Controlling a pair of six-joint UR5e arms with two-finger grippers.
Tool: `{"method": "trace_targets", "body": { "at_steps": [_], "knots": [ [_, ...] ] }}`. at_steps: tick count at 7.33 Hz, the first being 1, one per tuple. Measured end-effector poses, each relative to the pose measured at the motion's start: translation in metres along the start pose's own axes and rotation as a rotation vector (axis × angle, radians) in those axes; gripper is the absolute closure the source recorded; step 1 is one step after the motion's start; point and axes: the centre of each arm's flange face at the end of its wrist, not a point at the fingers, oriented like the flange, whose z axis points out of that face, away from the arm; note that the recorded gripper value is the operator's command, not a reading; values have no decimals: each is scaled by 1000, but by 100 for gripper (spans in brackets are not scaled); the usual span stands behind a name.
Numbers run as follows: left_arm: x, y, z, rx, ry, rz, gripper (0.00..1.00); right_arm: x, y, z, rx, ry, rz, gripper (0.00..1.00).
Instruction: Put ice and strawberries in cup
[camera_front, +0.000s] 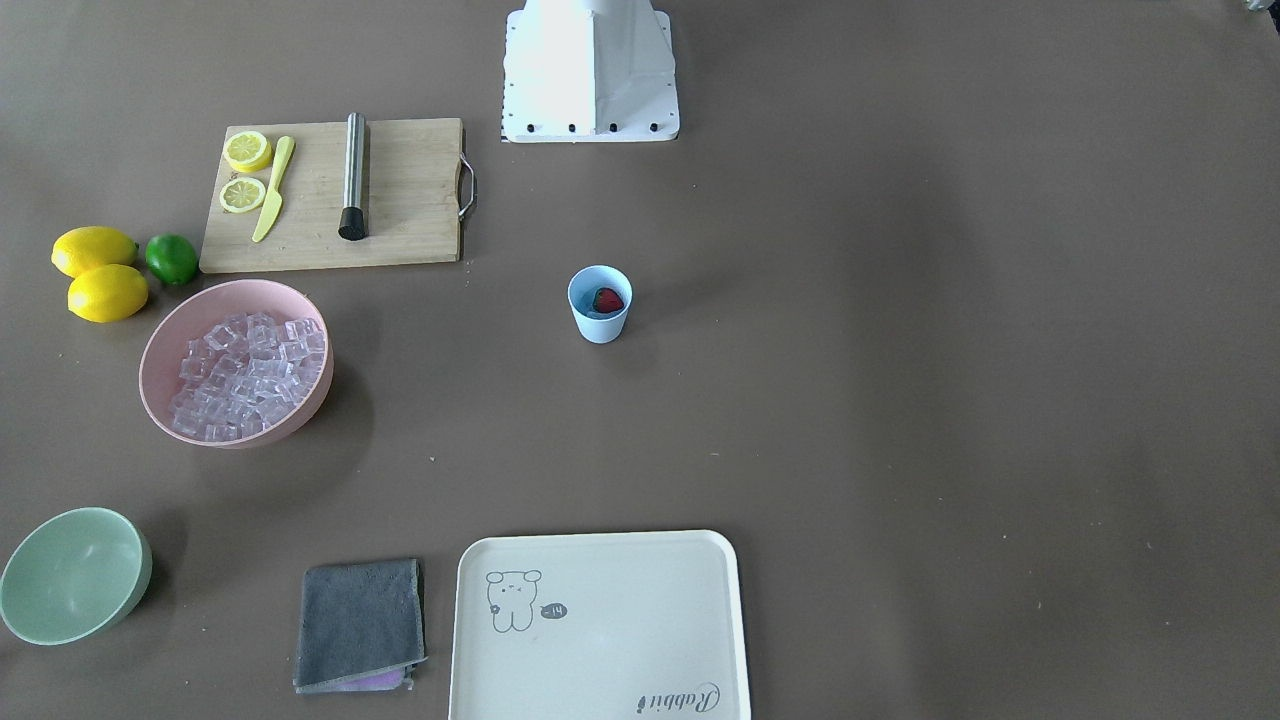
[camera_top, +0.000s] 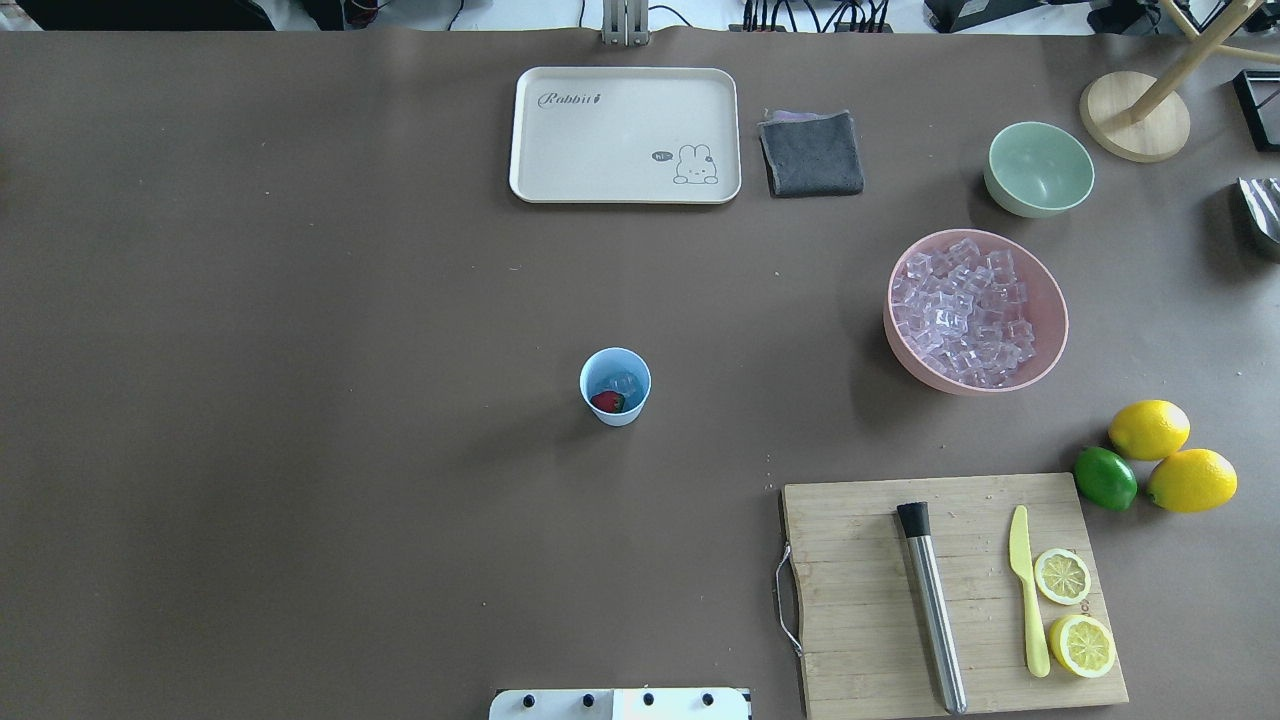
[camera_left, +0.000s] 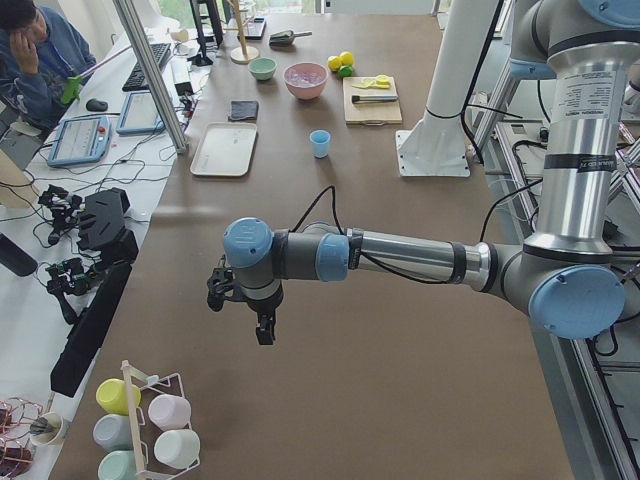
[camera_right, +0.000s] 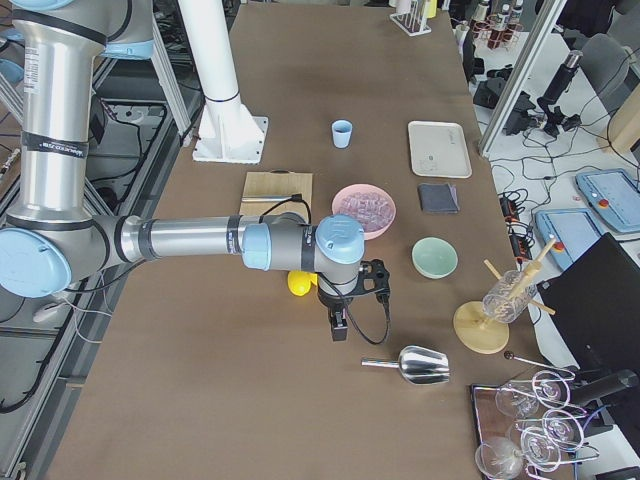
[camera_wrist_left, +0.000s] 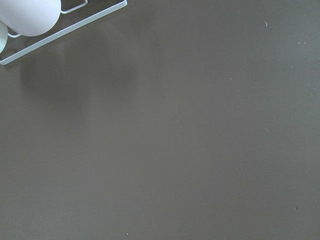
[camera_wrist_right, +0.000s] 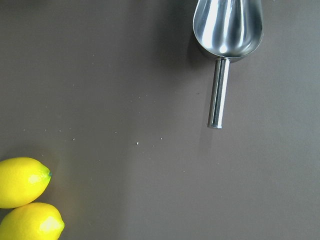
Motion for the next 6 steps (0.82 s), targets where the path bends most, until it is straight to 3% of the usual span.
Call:
{"method": "trace_targets", "body": {
  "at_steps": [6],
  "knots": [
    [-1, 2, 1, 0, 0, 1, 2, -7, -1, 9, -18, -11, -29, 0]
  ]
}}
